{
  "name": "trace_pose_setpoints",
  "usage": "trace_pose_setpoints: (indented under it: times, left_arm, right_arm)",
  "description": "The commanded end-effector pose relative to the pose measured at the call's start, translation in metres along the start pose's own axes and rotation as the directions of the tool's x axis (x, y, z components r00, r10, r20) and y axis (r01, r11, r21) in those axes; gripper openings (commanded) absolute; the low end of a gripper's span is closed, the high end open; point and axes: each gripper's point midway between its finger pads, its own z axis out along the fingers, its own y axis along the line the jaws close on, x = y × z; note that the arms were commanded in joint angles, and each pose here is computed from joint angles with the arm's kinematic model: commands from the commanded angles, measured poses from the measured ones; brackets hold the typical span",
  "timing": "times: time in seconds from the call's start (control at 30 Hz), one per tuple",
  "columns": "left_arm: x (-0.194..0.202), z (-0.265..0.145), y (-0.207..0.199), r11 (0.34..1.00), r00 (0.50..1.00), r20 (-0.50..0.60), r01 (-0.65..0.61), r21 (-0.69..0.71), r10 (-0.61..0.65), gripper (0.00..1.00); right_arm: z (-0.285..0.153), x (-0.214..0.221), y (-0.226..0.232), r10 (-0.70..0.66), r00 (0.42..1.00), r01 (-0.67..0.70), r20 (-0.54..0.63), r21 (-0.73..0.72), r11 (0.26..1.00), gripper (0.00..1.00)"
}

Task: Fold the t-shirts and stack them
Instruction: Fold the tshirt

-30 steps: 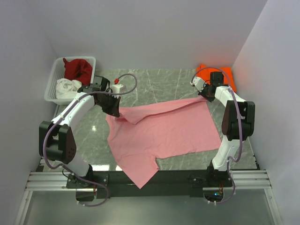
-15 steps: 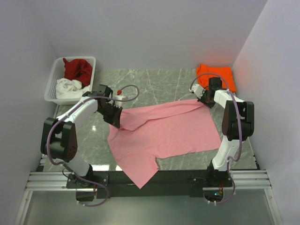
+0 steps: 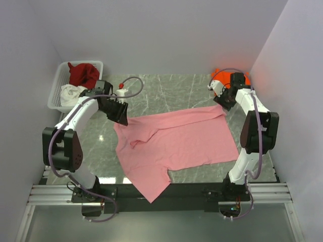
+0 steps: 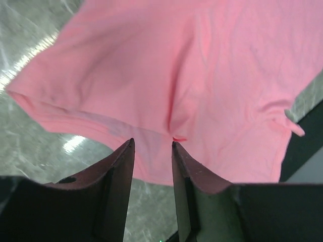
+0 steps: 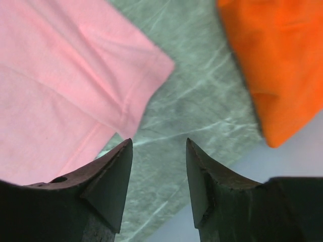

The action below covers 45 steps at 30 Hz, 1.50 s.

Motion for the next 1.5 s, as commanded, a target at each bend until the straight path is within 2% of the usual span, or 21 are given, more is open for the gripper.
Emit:
trace_pose_setpoints:
  times: [0.0, 0.23, 0.4, 0.47, 0.53, 0.67, 0.7, 0.77, 0.8, 0.87, 0.9, 0.97, 1.03, 1.07, 1.13, 1.23, 1.47]
  left_arm:
    - [-0.022, 0.012, 0.020, 0.996, 0.998, 0.045, 0.048, -0.074, -0.045, 0.40]
    - [-0.014, 0.053, 0.060, 0.972, 0.982, -0.038, 0.175, -0.154, -0.183, 0.32]
    - [0.008, 0.070, 0.093, 0.949, 0.958, -0.157, 0.198, -0.245, -0.240, 0.29]
    - [0.009, 0.068, 0.113, 0.939, 0.958, -0.158, 0.189, -0.286, -0.241, 0.27]
    - [0.002, 0.073, 0.132, 0.933, 0.955, -0.172, 0.181, -0.311, -0.242, 0.27]
    - [-0.024, 0.078, 0.172, 0.926, 0.960, -0.169, 0.154, -0.344, -0.222, 0.26]
    - [-0.045, 0.080, 0.180, 0.931, 0.971, -0.137, 0.139, -0.338, -0.195, 0.26]
    - [-0.060, 0.075, 0.176, 0.952, 0.981, -0.135, 0.098, -0.291, -0.142, 0.30]
    - [-0.079, 0.066, 0.164, 0.968, 0.991, -0.087, 0.076, -0.238, -0.099, 0.31]
    - [-0.085, 0.054, 0.145, 0.987, 0.997, -0.076, 0.011, -0.161, -0.023, 0.36]
    - [-0.095, 0.037, 0.130, 0.991, 0.999, -0.034, -0.023, -0.134, 0.018, 0.38]
    - [-0.090, 0.028, 0.106, 0.996, 0.997, -0.014, -0.077, -0.051, 0.076, 0.44]
    - [-0.095, 0.007, 0.085, 0.989, 0.989, 0.037, -0.144, -0.027, 0.145, 0.50]
    - [-0.084, 0.009, 0.078, 0.988, 0.988, 0.017, -0.152, -0.007, 0.152, 0.54]
    - [-0.076, 0.003, 0.067, 0.980, 0.980, 0.001, -0.198, 0.004, 0.198, 0.56]
    - [-0.055, 0.011, 0.054, 0.974, 0.972, -0.065, -0.222, 0.045, 0.224, 0.68]
    - [-0.031, 0.039, 0.040, 0.954, 0.942, -0.150, -0.292, 0.064, 0.299, 0.73]
  right_arm:
    - [-0.026, -0.023, -0.005, 0.057, 0.997, -0.057, 0.059, -0.009, 0.998, 0.54]
    - [0.021, -0.036, 0.026, 0.091, 0.996, -0.092, -0.023, -0.026, 0.995, 0.36]
    - [0.046, -0.029, 0.037, 0.096, 0.992, -0.098, -0.086, -0.015, 0.995, 0.35]
    - [0.050, -0.021, 0.042, 0.097, 0.989, -0.099, -0.113, -0.019, 0.995, 0.35]
    - [0.051, -0.014, 0.045, 0.108, 0.984, -0.111, -0.140, -0.015, 0.994, 0.36]
    - [0.048, -0.015, 0.075, 0.137, 0.977, -0.155, -0.162, -0.098, 0.983, 0.39]
    - [0.046, -0.022, 0.084, 0.156, 0.976, -0.176, -0.151, -0.128, 0.976, 0.41]
    - [0.039, -0.038, 0.091, 0.165, 0.978, -0.185, -0.129, -0.164, 0.969, 0.42]
    - [0.034, -0.046, 0.092, 0.197, 0.975, -0.212, -0.100, -0.185, 0.960, 0.44]
    - [0.022, -0.056, 0.079, 0.220, 0.972, -0.231, -0.078, -0.183, 0.956, 0.45]
    - [0.017, -0.058, 0.075, 0.228, 0.971, -0.237, -0.071, -0.184, 0.954, 0.46]
    - [0.001, -0.059, 0.065, 0.237, 0.970, -0.243, -0.054, -0.182, 0.953, 0.49]
    - [-0.011, -0.057, 0.060, 0.215, 0.975, -0.220, -0.047, -0.173, 0.960, 0.51]
    - [-0.013, -0.051, 0.064, 0.203, 0.977, -0.212, -0.067, -0.183, 0.960, 0.51]
    - [-0.019, -0.043, 0.065, 0.156, 0.984, -0.169, -0.084, -0.175, 0.970, 0.51]
    - [-0.017, -0.025, 0.072, 0.110, 0.985, -0.131, -0.129, -0.169, 0.977, 0.52]
    - [0.000, -0.005, 0.074, 0.083, 0.978, -0.108, -0.192, -0.125, 0.986, 0.54]
